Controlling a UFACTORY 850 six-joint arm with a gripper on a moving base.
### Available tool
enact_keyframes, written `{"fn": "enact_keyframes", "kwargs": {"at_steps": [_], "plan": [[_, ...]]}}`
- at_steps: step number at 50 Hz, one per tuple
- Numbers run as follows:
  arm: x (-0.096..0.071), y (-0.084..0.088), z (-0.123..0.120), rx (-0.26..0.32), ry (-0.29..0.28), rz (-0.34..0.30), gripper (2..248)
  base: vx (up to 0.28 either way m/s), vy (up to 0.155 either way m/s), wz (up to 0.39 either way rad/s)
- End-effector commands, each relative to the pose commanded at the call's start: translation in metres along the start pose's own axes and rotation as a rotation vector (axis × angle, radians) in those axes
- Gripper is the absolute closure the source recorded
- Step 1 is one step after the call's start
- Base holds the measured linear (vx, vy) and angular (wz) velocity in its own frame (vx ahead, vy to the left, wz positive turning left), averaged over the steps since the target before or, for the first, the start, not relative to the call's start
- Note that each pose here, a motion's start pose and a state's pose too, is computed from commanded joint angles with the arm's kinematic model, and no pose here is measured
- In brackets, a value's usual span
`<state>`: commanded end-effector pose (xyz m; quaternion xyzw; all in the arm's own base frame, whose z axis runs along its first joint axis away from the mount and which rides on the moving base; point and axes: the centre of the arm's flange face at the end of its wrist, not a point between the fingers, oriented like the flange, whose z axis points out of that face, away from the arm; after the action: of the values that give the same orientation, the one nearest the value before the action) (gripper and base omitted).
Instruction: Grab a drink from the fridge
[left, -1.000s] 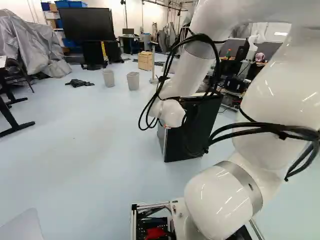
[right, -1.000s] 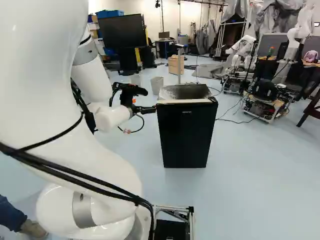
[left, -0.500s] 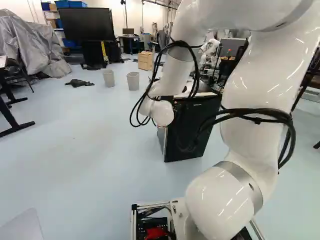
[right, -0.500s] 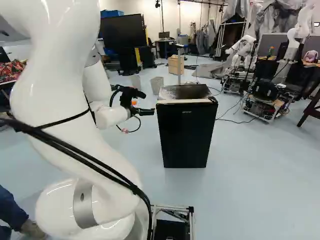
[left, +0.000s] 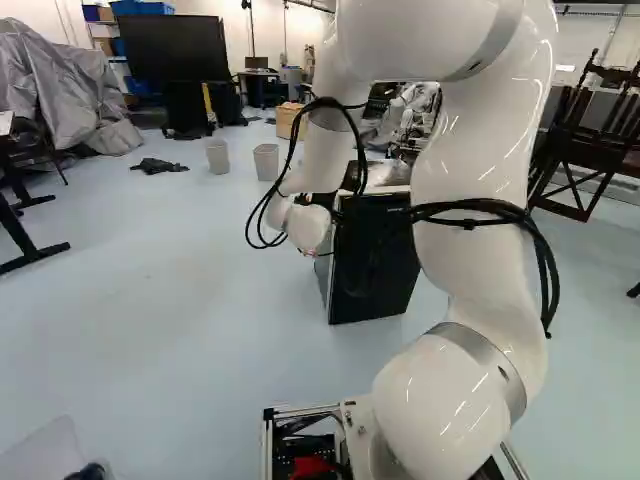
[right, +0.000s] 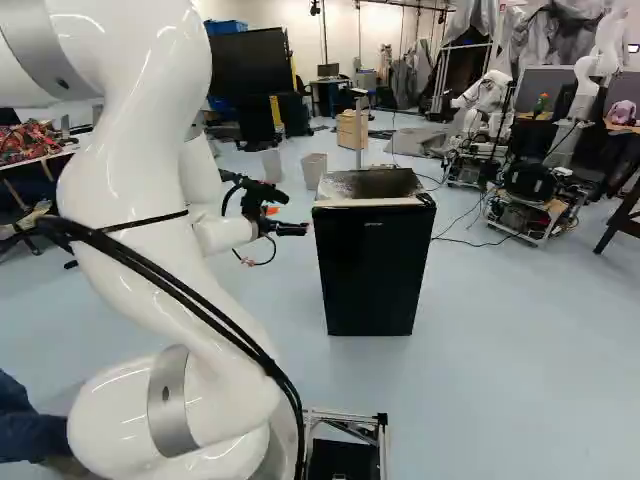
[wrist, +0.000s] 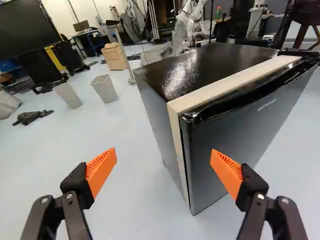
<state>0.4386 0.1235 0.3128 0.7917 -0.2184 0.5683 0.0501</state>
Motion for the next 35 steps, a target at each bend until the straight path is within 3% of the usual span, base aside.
{"fn": "enact_keyframes", "kwargs": {"at_steps": [35], "plan": [[-0.033, 0.007, 0.016, -0.205, 0.06, 0.035, 3, 0.0, 0.0, 0.0]]}}
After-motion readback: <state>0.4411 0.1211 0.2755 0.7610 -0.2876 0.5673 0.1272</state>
